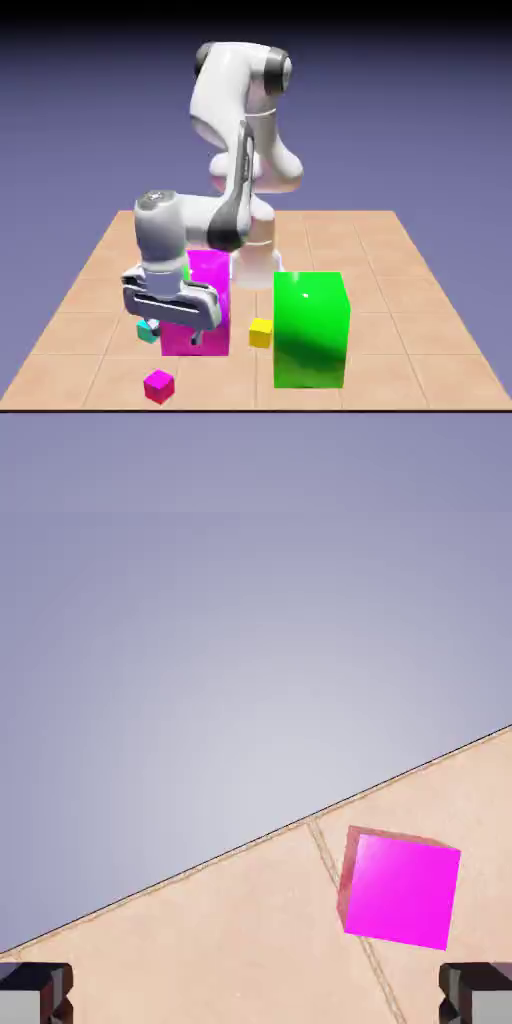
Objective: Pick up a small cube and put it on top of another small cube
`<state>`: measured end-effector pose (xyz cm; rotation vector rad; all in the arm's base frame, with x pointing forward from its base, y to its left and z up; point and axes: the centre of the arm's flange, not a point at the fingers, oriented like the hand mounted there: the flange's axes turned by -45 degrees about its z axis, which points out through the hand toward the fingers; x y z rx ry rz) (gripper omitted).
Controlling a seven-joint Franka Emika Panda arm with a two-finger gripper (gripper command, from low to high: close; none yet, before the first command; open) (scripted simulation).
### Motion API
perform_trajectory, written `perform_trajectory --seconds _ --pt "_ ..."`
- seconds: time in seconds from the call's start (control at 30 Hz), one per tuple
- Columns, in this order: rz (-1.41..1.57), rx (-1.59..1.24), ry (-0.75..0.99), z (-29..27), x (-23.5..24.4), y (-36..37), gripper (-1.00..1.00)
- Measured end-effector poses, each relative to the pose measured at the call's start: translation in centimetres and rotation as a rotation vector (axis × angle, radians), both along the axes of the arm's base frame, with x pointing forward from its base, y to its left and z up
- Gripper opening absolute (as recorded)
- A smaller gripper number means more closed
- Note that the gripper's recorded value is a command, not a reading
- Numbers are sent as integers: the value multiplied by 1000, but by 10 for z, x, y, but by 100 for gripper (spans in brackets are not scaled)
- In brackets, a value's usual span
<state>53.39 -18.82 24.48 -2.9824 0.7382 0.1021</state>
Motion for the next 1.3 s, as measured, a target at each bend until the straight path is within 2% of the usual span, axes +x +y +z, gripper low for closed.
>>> perform_trajectory --seconds 0.17,0.23,0.33,0.37,0.43,0.6,0.97,1.17,1.3 --pt "-86 38 157 -56 2 -39 0" --pt "-90 39 164 -58 1 -40 0" --pt "-90 40 164 -119 -7 -34 0" --pt "-90 39 164 -127 -9 -34 -100" --pt "-90 40 164 -127 -9 -34 -100" --pt "-132 53 138 -39 -3 -56 -100" --pt "-474 122 34 52 -46 41 -100" --pt "-652 138 -9 89 -85 88 -100" --pt "-780 161 17 73 -121 121 -100"
